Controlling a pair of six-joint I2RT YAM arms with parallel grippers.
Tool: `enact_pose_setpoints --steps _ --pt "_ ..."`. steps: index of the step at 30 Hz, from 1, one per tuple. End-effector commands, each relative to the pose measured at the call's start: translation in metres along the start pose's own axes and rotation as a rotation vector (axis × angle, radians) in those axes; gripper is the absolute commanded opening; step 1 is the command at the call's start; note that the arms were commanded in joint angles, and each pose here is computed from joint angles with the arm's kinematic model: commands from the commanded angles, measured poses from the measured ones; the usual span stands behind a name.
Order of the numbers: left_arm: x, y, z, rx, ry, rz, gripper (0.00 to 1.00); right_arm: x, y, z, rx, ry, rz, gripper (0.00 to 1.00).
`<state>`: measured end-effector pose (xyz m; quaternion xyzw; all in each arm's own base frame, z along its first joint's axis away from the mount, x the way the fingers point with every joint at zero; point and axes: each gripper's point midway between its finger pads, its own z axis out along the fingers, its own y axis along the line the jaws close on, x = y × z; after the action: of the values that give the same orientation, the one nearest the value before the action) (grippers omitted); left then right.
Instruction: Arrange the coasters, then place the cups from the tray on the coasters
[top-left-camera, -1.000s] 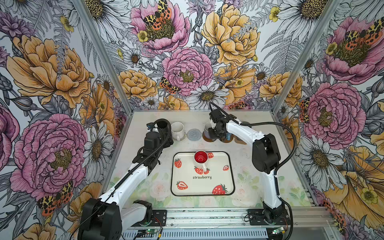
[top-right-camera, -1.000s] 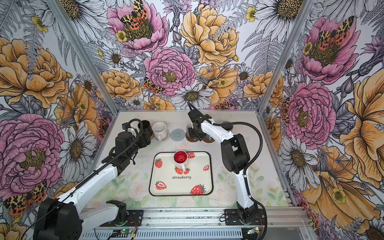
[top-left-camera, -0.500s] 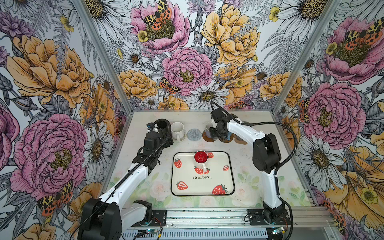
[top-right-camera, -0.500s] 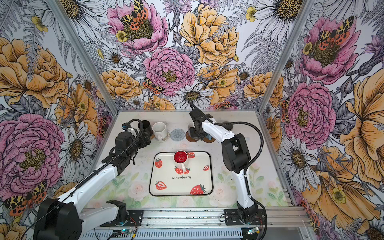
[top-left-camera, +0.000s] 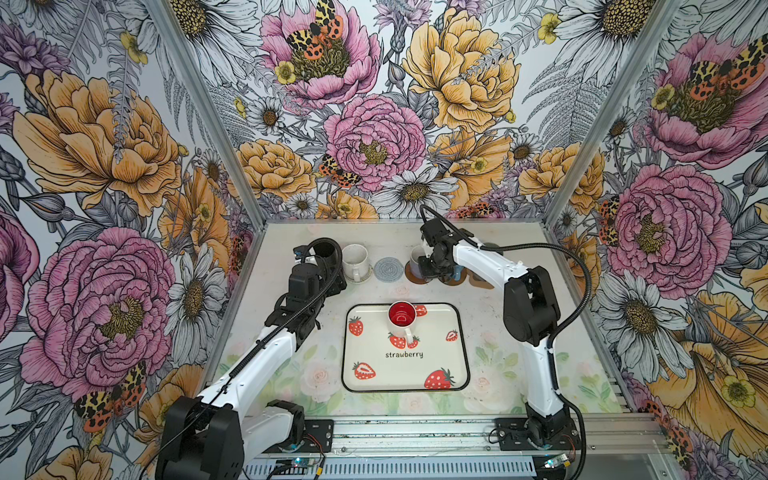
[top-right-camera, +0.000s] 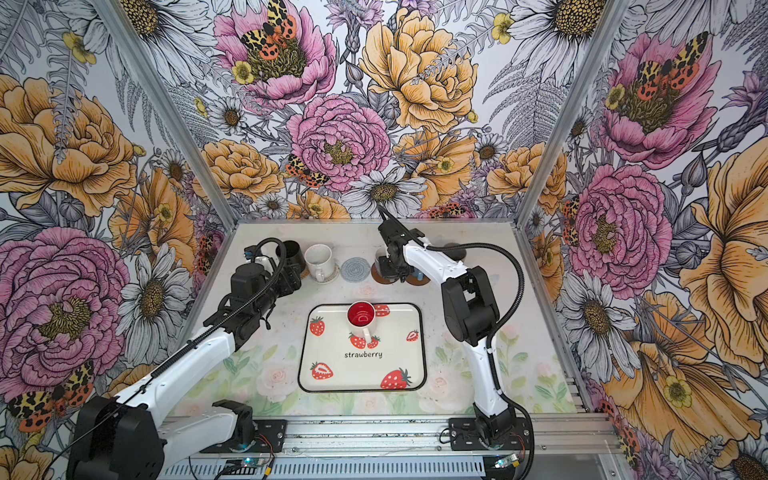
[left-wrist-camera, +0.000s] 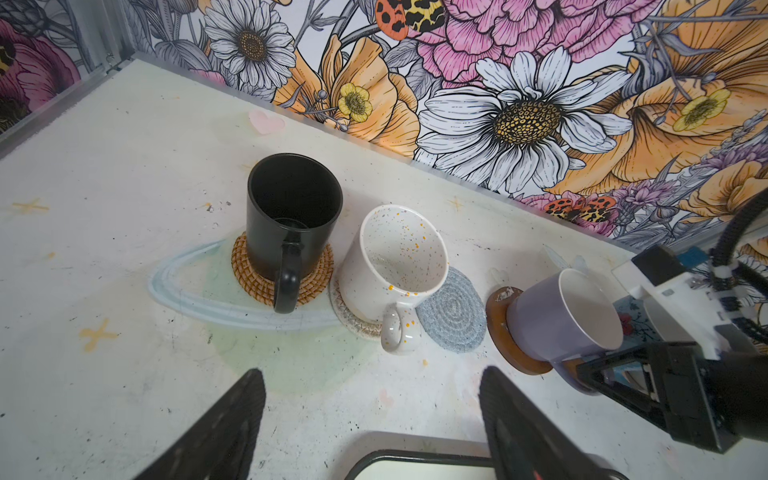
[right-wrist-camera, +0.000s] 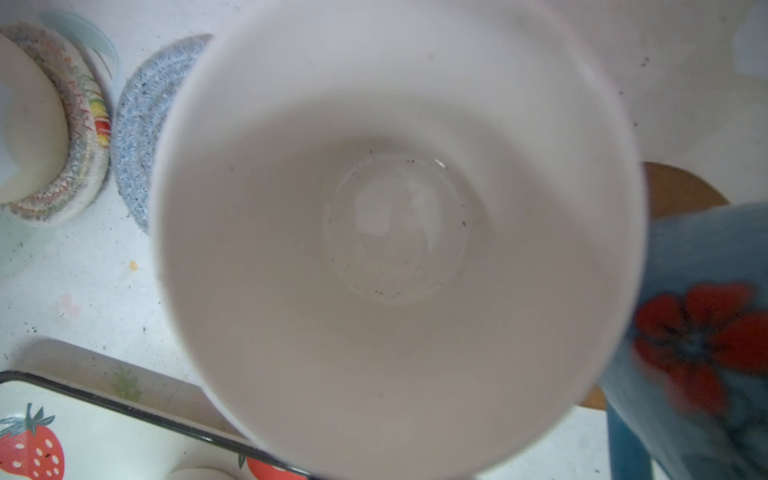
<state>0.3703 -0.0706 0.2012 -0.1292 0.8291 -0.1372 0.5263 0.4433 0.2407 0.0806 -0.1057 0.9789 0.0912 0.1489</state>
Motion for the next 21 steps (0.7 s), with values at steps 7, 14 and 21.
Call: enact_pose_setpoints --steps 7,14,21 --pt "-0.0201 -0.004 -0.0064 0.009 -0.05 0.011 0.82 -0.0279 0.0091 -0.0145 -0.031 -0.094 -0.006 0.0" --pt "-0.0197 -0.004 -0.0063 0.009 -0.048 0.013 0.82 -0.0281 0.0126 -0.0096 -0.046 -0.085 0.002 0.0" --pt "-0.0204 -0.0034 -0.0064 0.006 -0.049 0.015 0.83 -0.0276 0.0119 -0.0098 -0.045 -0.084 0.002 0.0"
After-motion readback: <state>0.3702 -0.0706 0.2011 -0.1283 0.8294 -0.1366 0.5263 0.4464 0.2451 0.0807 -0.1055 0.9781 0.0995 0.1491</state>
